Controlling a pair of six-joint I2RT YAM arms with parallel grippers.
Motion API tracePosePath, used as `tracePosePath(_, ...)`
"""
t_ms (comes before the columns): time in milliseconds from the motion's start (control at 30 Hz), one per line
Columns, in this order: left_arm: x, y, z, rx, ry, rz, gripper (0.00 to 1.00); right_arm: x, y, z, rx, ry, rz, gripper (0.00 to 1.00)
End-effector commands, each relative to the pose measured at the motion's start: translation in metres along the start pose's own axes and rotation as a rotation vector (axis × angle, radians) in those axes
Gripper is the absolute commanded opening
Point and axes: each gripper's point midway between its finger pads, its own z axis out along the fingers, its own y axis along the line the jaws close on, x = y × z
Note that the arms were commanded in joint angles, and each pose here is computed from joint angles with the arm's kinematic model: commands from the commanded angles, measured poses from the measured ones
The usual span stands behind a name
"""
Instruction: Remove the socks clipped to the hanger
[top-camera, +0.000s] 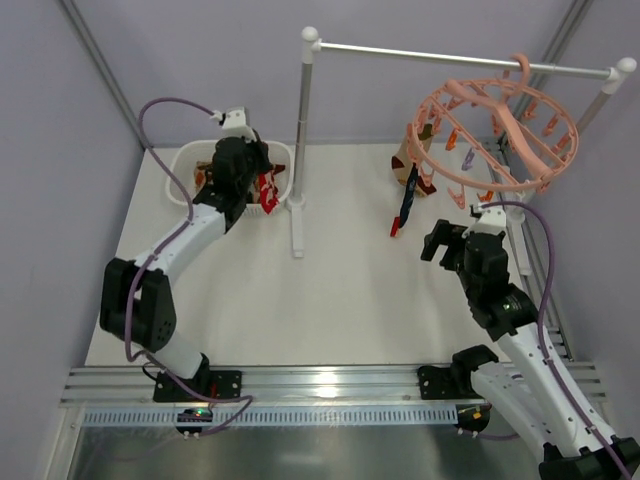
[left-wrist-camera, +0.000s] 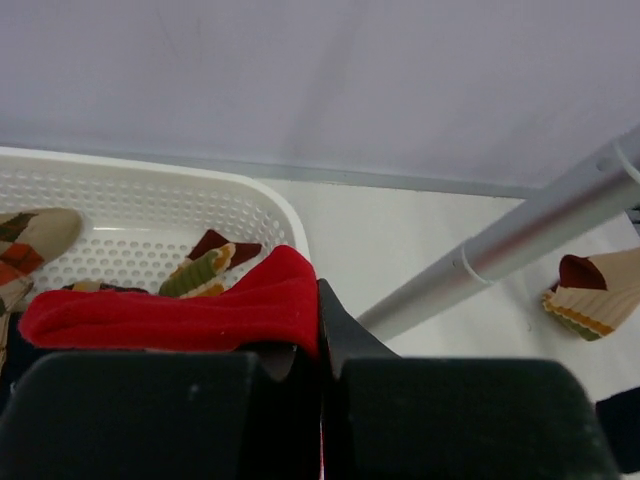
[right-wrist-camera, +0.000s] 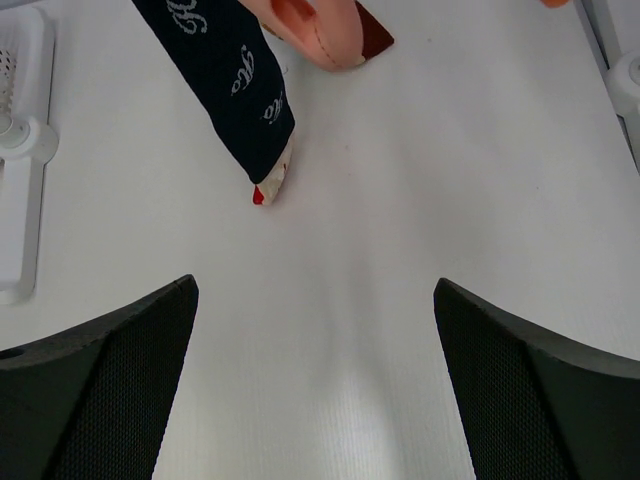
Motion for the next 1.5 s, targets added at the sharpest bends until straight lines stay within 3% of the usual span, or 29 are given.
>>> tracePosePath(0, -0.016, -0.003, 0.033, -0.016, -0.069, 0.035, 0.0, -0.012, 0.001, -0.002, -0.02, -0.048, 0.005, 1.0)
tracePosePath(267, -0.009, 0.031, 0.084, -0.187, -0.196, 0.101, 0.0, -0.021, 0.004, -0.011, -0.053, -0.084, 0.014, 1.0)
tracePosePath(533, 0.025, 0.053, 0.1, -0.274, -0.187, 0.098, 0.0, -0.022, 0.004, -0.01, -0.053, -0.089, 0.015, 1.0)
tracePosePath(700, 0.047, 0.066, 0.104, -0.335, -0.119, 0.103, 0.01, -0.021, 0.006, -0.008, -0.062, -0.082, 0.013, 1.0)
tracePosePath(733, 0.048, 0.066, 0.103, -0.344, -0.108, 0.096, 0.14, -0.02, 0.006, -0.008, -0.063, -0.08, 0.014, 1.0)
tracePosePath(767, 0.044, 0.067, 0.102, -0.353, -0.11, 0.087, 0.61, -0.021, 0.006, -0.008, -0.063, -0.082, 0.015, 1.0)
tracePosePath(833, 0.049, 0.072, 0.096, -0.389, -0.088, 0.054, 0.98, -0.02, 0.006, -0.009, -0.063, -0.082, 0.015, 1.0)
tracePosePath(1033, 0.056, 0.076, 0.067, -0.416, -0.085, -0.06, 1.0, -0.021, 0.007, -0.012, -0.07, -0.087, 0.02, 1.0)
tracePosePath(1200, 0.069, 0.088, 0.048, -0.495, -0.018, -0.041, 1.0, -0.022, 0.008, -0.015, -0.085, -0.092, 0.026, 1.0)
tracePosePath(1333, 0.085, 0.083, 0.05, -0.473, 0.119, 0.006, 1.0, -0.022, 0.009, -0.017, -0.093, -0.097, 0.029, 1.0)
tracePosePath(1467, 0.085, 0.061, 0.039, -0.366, 0.095, -0.068, 1.0, -0.022, 0.009, -0.016, -0.095, -0.098, 0.033, 1.0)
